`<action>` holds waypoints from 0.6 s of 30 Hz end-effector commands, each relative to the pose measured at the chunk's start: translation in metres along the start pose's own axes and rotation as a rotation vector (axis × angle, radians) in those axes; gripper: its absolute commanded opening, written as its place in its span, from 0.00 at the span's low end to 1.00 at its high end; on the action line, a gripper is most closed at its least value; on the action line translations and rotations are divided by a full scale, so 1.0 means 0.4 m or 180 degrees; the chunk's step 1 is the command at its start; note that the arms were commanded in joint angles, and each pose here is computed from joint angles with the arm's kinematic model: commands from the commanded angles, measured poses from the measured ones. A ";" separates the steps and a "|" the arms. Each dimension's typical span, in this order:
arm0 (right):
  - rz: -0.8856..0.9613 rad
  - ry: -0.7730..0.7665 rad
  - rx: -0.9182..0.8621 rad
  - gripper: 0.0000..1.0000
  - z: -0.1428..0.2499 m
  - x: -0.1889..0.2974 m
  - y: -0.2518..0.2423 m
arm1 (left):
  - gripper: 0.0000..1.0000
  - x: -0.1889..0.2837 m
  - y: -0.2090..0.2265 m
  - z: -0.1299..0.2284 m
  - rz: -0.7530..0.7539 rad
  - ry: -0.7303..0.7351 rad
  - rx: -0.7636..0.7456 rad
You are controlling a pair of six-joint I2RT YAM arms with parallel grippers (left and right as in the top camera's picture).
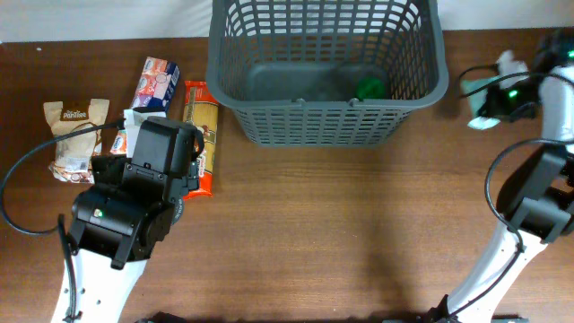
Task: Pack container
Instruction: 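Lift the wipes pack and carry it over the basket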
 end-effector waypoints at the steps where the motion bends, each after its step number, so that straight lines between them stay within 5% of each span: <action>1: 0.0125 -0.0322 -0.0263 0.04 -0.049 0.124 -0.032 | 0.99 0.011 0.016 -0.012 -0.0058 -0.0067 0.0104; 8: 0.0038 -0.1125 -0.0074 0.04 -0.119 0.414 0.049 | 0.99 0.011 0.016 -0.012 -0.0058 -0.0067 0.0104; 18: -0.0673 -0.2209 0.0910 0.04 -0.100 0.739 0.426 | 0.99 0.011 0.016 -0.012 -0.0058 -0.0067 0.0104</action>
Point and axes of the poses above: each gripper's point midway between its finger pads, its own x axis back along the fingers, its own y axis along the line the jaws close on, z = x × y, the point moved 3 cm from there along x, back along the fingers
